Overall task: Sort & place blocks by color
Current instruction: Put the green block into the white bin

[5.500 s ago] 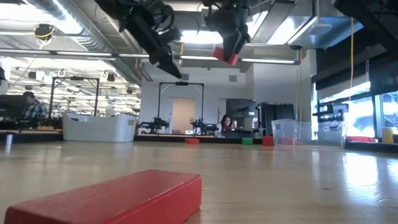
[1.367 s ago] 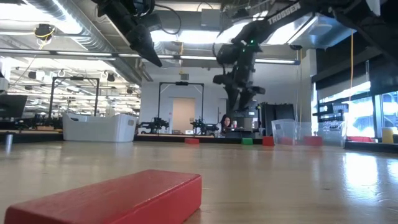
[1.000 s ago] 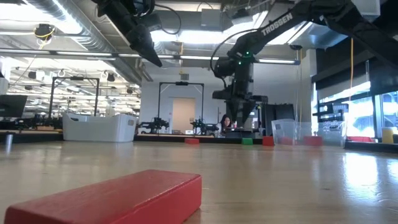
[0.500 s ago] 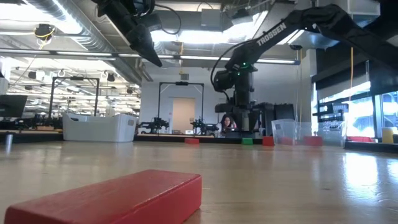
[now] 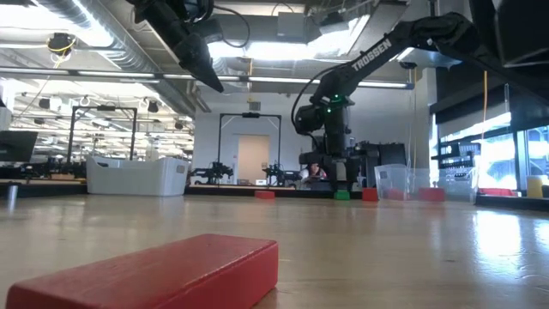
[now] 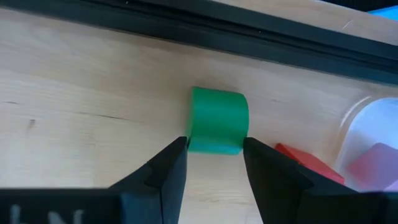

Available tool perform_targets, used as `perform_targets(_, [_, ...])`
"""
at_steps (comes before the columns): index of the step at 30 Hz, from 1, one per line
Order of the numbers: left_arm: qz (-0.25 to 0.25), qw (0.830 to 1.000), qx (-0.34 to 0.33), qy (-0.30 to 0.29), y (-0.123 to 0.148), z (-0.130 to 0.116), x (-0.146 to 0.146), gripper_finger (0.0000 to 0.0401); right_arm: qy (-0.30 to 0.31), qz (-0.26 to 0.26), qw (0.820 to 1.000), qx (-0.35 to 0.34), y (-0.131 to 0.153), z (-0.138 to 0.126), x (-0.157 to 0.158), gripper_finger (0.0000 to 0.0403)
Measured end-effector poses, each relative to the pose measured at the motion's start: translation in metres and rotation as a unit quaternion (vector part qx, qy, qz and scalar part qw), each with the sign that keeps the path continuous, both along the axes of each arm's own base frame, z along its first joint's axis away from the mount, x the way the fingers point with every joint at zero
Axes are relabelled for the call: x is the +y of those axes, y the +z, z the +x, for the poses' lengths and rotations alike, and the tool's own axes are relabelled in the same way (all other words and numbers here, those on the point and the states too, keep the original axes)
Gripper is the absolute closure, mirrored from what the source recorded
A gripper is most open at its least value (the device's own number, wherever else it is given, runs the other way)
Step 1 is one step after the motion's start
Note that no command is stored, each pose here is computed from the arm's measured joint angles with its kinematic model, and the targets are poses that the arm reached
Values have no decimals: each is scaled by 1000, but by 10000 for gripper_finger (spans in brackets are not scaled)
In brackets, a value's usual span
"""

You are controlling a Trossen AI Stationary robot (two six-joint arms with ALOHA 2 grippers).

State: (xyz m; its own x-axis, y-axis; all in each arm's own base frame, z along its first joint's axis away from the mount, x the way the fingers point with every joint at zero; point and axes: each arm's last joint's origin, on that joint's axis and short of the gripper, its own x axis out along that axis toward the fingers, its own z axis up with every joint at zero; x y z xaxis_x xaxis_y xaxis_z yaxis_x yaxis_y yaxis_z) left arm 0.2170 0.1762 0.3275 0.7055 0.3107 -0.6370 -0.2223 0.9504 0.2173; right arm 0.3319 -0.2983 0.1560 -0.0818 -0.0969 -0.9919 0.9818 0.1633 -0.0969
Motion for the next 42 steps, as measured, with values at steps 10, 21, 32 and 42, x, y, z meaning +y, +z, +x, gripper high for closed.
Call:
perform_targets(10, [-1, 1000, 1, 0, 0, 0, 0, 309, 2, -7, 1000, 8, -1, -1, -1, 241])
perform_targets(21, [-1, 1000, 1, 0, 0, 0, 0, 309, -16, 4, 1000, 1, -1, -6, -6, 241])
perform_targets(32, [0, 1000, 3, -1, 0, 0, 0, 309, 48, 42, 998, -28, -5, 6, 6, 241])
perform_targets(42, [1, 1000, 4, -2, 0, 0, 0, 309, 132, 63, 987, -62, -4, 41, 47, 241])
